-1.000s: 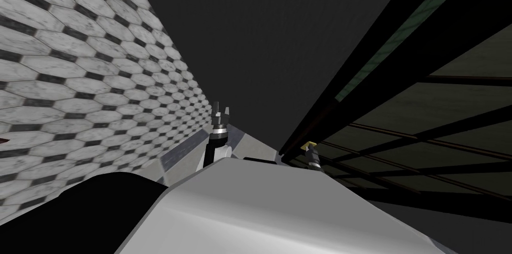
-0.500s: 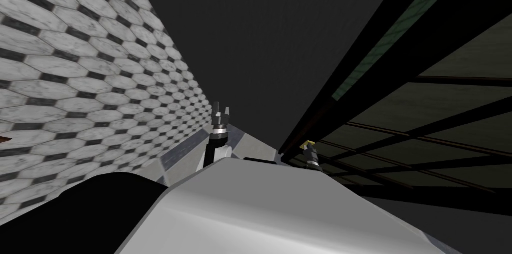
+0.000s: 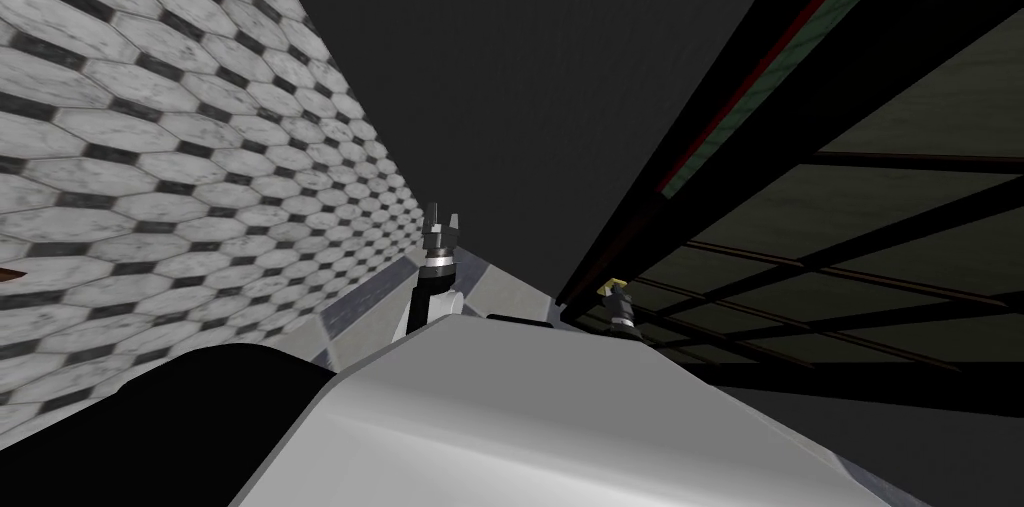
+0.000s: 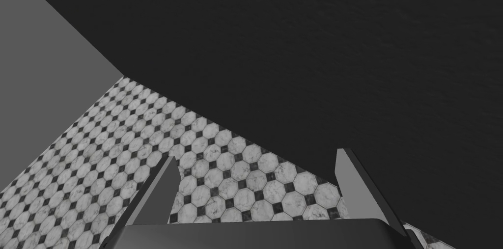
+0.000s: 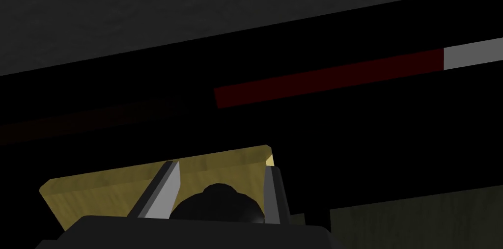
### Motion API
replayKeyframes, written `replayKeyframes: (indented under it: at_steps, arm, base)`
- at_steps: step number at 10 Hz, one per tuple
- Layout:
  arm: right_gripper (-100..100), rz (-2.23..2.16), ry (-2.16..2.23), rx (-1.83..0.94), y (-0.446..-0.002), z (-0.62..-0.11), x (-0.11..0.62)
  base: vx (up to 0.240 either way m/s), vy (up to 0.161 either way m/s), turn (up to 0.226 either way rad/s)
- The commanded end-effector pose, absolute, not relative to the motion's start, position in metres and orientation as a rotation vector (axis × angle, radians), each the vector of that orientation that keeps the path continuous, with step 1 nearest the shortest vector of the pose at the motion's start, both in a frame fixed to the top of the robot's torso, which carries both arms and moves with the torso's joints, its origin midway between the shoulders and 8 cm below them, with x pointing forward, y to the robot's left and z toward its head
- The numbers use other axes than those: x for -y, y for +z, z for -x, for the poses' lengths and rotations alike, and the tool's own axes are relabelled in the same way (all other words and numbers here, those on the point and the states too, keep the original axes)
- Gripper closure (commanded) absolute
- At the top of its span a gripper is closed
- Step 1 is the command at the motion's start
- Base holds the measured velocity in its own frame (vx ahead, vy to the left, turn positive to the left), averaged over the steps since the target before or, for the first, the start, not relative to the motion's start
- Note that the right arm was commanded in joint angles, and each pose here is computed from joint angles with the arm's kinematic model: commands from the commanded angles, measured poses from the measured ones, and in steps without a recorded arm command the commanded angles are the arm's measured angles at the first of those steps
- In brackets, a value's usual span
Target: Pull the door open
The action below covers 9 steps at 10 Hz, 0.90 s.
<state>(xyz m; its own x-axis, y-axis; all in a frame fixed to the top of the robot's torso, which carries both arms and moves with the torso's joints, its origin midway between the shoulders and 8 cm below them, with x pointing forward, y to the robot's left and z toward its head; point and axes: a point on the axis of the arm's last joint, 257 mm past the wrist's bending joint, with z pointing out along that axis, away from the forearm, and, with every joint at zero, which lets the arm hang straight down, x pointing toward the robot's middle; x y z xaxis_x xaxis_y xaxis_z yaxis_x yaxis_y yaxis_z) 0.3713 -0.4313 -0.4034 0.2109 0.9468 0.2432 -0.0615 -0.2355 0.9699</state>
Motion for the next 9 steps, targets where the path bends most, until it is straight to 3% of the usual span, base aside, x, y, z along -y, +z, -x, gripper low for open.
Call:
replayKeyframes:
  at_steps: [1, 9]
  arm:
    - [100, -1.494, 1.263, -0.870, -0.408, -0.371, 0.430]
    - [100, -1.599, 1.413, -0.766, -0.407, -0.383, 0.418]
  base:
    - [-0.031, -0.006, -0.016]
    - [-0.031, -0.008, -0.009]
